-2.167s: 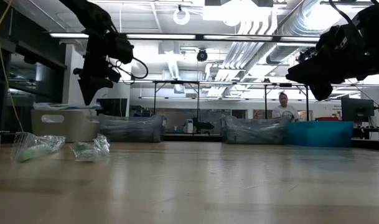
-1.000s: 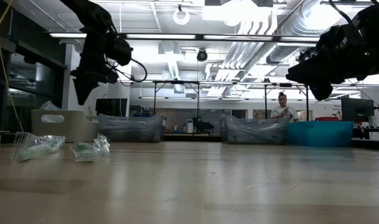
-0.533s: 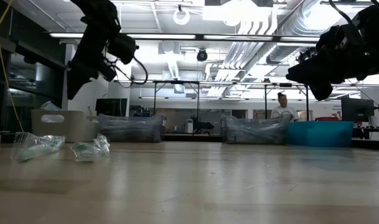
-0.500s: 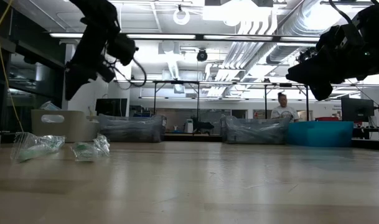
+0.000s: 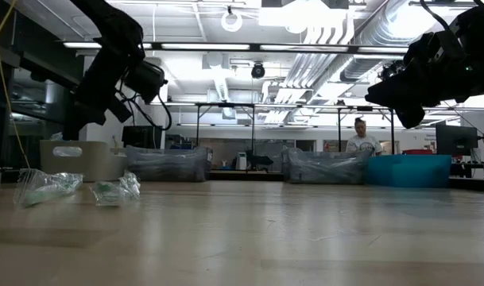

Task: Pick & Place Toothbrushes
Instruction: Put the blue toothbrush into the white bin

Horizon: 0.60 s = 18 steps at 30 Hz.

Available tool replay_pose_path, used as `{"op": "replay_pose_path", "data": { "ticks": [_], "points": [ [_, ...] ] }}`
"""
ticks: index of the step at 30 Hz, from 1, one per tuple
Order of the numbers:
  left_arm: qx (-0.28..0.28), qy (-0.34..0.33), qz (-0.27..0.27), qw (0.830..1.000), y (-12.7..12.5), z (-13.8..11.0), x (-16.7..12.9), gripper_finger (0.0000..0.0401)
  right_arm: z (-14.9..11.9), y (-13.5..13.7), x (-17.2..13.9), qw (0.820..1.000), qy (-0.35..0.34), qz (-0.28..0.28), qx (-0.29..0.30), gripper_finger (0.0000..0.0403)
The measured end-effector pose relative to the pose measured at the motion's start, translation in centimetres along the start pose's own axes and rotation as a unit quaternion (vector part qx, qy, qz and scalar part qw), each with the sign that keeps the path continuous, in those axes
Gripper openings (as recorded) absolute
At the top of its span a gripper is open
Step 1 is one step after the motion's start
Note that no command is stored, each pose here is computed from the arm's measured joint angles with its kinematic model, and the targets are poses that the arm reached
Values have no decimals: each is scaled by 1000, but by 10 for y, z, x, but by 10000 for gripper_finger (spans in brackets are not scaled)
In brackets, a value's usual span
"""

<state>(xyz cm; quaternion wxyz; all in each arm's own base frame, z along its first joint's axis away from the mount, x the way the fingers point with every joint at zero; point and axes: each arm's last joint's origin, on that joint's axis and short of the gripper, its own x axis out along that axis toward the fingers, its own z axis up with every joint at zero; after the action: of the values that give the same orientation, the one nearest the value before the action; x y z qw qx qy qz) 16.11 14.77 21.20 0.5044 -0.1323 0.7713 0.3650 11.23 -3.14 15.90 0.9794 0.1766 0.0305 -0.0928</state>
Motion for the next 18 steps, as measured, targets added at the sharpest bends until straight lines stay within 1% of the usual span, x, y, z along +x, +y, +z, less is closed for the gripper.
{"op": "replay_pose_path", "data": {
  "ticks": [11, 15, 18],
  "points": [
    [3, -11, 13, 1000, -8, 1, 19, 0, 0, 0, 0, 1000, 0, 0, 0, 87],
    [9, -12, 20, 1000, -8, 1, 19, 0, 0, 0, 0, 1000, 0, 0, 0, 87],
    [7, -22, 23, 999, -5, 2, 13, 0, 0, 0, 0, 1000, 0, 0, 0, 87]
  ]
}}
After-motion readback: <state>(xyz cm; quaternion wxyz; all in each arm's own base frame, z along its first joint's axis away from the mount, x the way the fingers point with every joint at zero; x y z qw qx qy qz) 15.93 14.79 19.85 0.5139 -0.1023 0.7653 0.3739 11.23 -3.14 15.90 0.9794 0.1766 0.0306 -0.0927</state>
